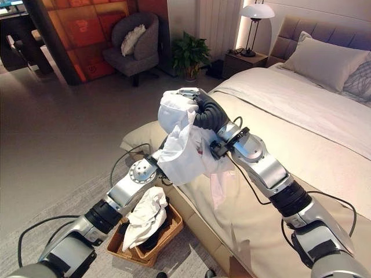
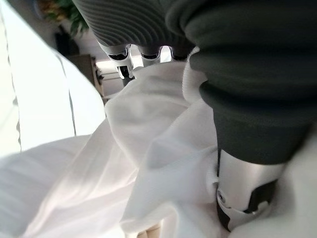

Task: Pick up clothes into the bucket

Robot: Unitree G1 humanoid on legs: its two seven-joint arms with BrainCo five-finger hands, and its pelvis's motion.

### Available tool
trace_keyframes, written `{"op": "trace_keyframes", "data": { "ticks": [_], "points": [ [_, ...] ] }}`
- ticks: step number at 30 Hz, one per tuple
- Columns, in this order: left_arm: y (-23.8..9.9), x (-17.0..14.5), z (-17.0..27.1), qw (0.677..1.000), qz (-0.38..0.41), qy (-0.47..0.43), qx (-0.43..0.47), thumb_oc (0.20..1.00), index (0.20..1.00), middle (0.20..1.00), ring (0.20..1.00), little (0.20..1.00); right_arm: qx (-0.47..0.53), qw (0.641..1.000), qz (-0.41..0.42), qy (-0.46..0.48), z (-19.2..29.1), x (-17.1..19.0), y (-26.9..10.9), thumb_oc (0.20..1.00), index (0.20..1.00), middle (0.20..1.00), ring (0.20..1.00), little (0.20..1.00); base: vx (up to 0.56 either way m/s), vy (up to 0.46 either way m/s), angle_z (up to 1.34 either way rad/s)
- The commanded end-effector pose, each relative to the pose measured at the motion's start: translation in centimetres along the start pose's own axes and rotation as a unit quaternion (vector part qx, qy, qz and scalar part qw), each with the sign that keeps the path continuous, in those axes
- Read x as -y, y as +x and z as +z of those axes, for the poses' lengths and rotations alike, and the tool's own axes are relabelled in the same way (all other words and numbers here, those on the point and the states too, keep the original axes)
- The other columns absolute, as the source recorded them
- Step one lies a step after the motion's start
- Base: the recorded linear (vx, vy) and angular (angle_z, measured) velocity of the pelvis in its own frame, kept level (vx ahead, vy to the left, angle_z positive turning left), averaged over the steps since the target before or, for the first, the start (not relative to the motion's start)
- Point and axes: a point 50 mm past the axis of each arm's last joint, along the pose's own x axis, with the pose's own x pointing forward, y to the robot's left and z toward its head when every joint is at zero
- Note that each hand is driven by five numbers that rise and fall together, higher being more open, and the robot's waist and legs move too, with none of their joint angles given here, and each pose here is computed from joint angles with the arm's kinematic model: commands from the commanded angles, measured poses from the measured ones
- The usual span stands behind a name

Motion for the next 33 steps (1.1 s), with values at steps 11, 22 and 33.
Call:
{"op": "trace_keyframes", "data": {
  "ticks": [11, 22, 33],
  "points": [
    [0.9, 1.9, 0.7, 0.978, -0.084, -0.192, 0.003, 0.200, 0.200, 0.200, 0.200, 0.200, 0.117, 0.993, -0.013, 0.008, 4.3, 0.2, 1.3, 0.416, 0.416, 0.416, 0.416, 0.416, 0.01, 0.002, 0.00],
    [-2.2, -0.7, -0.8, 0.968, -0.017, -0.251, 0.000, 0.200, 0.200, 0.200, 0.200, 0.200, 0.084, 0.987, -0.132, -0.028, 2.7, 3.7, -1.9, 1.000, 1.000, 1.000, 1.000, 1.000, 0.00, 0.000, 0.00],
    [-6.3, -3.7, -1.5, 0.938, 0.082, -0.334, 0.042, 0.200, 0.200, 0.200, 0.200, 0.200, -0.031, 0.962, -0.263, -0.063, -1.5, 7.4, -8.1, 1.000, 1.000, 1.000, 1.000, 1.000, 0.00, 0.000, 0.00]
  ]
}}
